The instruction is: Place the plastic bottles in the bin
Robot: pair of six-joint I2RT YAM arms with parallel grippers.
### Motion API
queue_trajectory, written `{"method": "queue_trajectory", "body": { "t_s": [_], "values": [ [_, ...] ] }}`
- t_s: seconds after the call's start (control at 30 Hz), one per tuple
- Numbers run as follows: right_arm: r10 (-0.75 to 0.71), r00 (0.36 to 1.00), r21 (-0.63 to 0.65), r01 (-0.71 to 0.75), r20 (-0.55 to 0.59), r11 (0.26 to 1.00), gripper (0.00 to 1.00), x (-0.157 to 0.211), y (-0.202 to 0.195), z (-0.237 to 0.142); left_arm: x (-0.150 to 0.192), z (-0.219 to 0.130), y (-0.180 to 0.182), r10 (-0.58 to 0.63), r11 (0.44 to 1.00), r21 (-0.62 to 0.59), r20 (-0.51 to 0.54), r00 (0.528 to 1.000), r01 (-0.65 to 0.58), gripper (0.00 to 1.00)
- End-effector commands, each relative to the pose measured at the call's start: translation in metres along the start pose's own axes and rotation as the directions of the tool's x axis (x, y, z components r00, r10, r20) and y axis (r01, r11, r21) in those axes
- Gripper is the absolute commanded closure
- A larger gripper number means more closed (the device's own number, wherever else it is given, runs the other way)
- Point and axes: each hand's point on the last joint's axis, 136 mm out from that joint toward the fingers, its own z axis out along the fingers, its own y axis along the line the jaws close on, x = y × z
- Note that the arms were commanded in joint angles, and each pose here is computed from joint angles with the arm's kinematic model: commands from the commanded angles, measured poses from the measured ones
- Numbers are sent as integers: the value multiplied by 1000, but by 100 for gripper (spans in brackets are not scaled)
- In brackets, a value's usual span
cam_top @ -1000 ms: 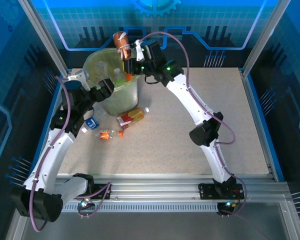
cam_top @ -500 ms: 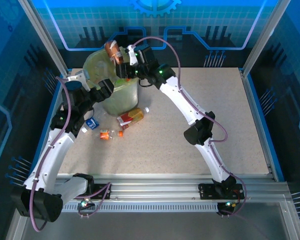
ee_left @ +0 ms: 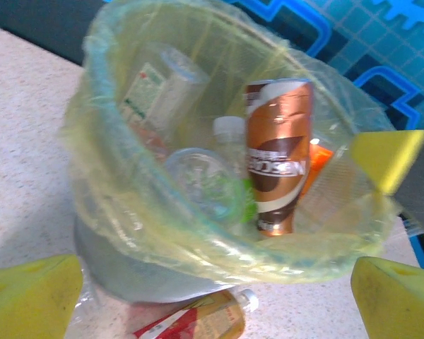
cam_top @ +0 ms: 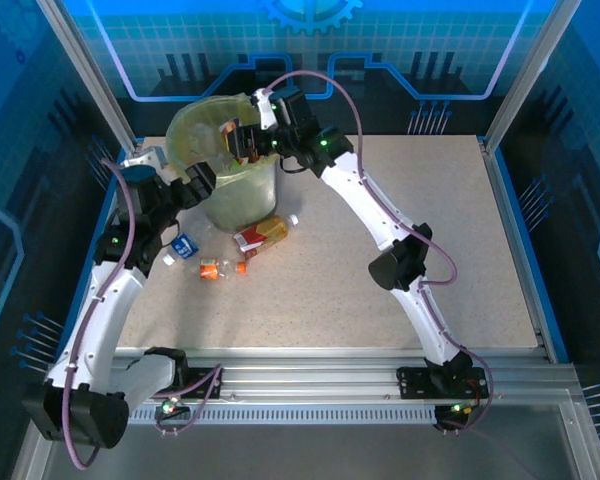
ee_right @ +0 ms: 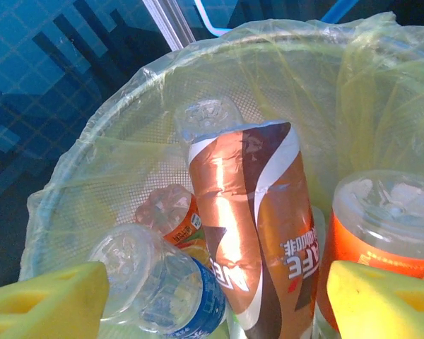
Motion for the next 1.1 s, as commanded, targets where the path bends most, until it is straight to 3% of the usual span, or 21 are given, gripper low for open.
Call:
{"method": "queue_trajectory", "body": {
  "t_s": [0.0,0.07,0.37,0.63,0.8,1.07],
  "values": [
    [-44,994,-1,44,98,999,11,-44,22,-62,3,-7,15,-27,999,-48,-27,999,26,1],
    [-49,994,25,47,99,999,0,-47,21,-76,10,-7,25,-36,997,-68,-54,998,33,1],
    [-24,999,214,15,40,977,0,-28,-8,-129,72,0,71,-209,968,-181,-214,954,172,1],
    [50,998,396,-37,-23,917,0,23,-56,-169,134,4,105,-511,840,-349,-250,822,416,1],
    [125,991,446,-92,-46,891,0,55,-81,-185,171,3,118,-631,759,-392,-240,738,520,1],
    [212,977,460,-170,-39,871,0,85,-100,-195,201,-4,118,-677,709,-448,-216,704,544,1]
  ]
}}
